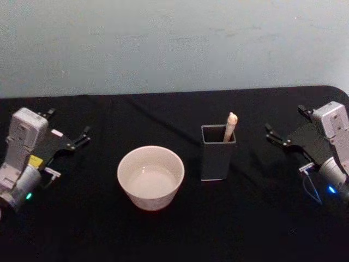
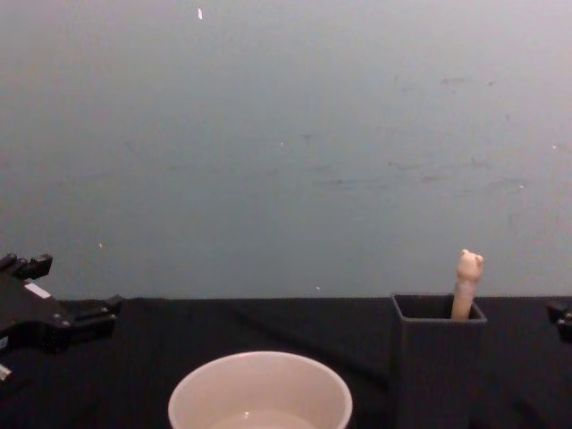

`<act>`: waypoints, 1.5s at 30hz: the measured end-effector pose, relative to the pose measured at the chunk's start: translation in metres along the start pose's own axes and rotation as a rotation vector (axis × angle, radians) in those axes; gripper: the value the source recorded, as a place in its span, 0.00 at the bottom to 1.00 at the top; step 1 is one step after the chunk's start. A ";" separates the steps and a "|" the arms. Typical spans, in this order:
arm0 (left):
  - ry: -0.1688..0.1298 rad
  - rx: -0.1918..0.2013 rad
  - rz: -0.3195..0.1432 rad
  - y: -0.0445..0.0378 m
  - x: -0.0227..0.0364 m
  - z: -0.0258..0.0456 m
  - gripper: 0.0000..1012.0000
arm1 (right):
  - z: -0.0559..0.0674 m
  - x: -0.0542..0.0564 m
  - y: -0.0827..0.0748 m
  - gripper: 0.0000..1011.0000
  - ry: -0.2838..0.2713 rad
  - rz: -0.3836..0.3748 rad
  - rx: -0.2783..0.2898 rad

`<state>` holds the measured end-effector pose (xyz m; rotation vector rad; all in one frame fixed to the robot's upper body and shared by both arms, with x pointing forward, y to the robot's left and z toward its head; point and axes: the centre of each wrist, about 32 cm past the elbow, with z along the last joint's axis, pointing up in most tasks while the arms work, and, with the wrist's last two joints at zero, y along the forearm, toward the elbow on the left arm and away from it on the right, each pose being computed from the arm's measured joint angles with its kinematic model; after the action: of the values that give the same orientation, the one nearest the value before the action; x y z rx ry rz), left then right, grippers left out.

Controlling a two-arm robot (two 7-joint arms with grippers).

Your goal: Pick up the stirring spoon with one hand, stir inside the cup, then place it back in its original position.

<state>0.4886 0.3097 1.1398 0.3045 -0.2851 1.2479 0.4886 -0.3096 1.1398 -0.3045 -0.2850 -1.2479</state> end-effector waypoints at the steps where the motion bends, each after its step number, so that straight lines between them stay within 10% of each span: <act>1: 0.000 0.000 0.000 0.0000 0.0000 0.0000 0.99 | 0.000 0.000 0.000 0.99 0.000 0.000 0.000; 23: 0.000 0.000 0.000 0.0000 0.0000 0.0000 0.99 | 0.000 0.000 0.000 0.99 0.004 0.002 0.001; 45: 0.000 0.000 0.000 0.0000 0.0000 0.0000 0.99 | 0.040 -0.008 -0.033 0.99 0.300 0.318 0.026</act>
<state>0.4886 0.3097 1.1398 0.3045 -0.2850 1.2480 0.4532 -0.2973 1.1763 -0.1298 0.0062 -0.9584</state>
